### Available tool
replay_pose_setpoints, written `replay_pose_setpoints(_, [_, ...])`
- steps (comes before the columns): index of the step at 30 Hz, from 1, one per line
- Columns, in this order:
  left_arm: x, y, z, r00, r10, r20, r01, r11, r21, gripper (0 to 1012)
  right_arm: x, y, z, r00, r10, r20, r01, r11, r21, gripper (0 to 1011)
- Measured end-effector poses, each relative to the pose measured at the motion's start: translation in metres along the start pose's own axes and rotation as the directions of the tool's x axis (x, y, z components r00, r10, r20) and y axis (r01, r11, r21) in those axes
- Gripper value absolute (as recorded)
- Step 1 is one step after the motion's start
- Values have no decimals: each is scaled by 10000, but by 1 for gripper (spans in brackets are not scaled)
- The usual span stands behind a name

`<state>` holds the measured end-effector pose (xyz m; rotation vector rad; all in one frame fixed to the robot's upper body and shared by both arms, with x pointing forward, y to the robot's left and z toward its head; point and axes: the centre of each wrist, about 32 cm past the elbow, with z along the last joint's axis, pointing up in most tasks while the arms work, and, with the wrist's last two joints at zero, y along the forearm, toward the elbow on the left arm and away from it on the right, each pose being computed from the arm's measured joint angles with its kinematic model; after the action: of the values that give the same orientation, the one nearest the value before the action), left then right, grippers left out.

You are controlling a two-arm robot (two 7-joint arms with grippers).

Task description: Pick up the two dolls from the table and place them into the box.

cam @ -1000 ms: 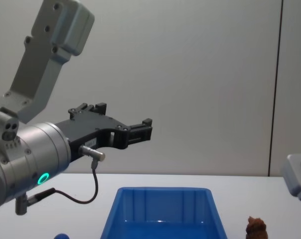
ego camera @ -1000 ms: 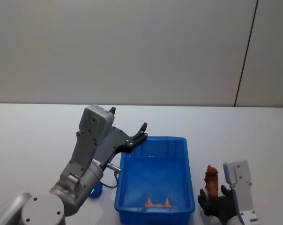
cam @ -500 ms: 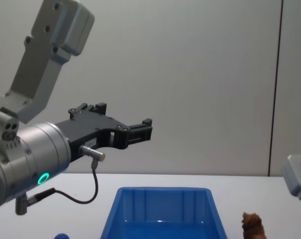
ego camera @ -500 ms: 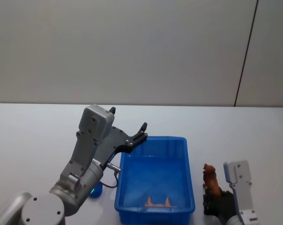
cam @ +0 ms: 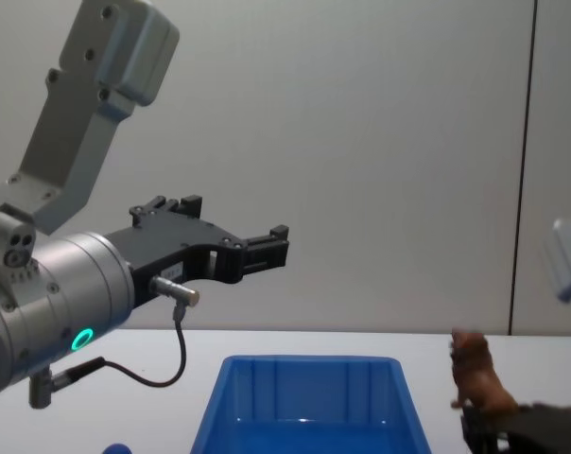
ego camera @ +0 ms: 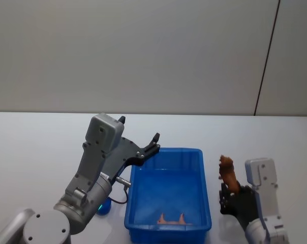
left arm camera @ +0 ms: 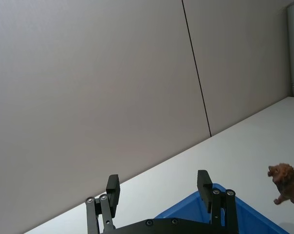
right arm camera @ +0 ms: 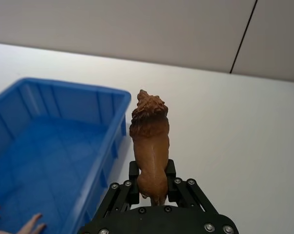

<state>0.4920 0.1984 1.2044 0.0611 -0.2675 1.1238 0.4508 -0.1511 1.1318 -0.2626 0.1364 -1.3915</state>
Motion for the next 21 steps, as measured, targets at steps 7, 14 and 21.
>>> replay_pose_setpoints(7, [0,0,0,10000,0,0,0,10000,0,1001,6,4,125,9989,452,89,-456,9975,538,286])
replay_pose_setpoints(14, [0,0,0,10000,0,0,0,10000,0,1002,-6,53,250,9909,1339,162,-1348,9872,847,284])
replay_pose_setpoints(21, [0,0,0,10000,0,0,0,10000,0,1002,-46,146,331,9731,2292,219,-2302,9699,799,284])
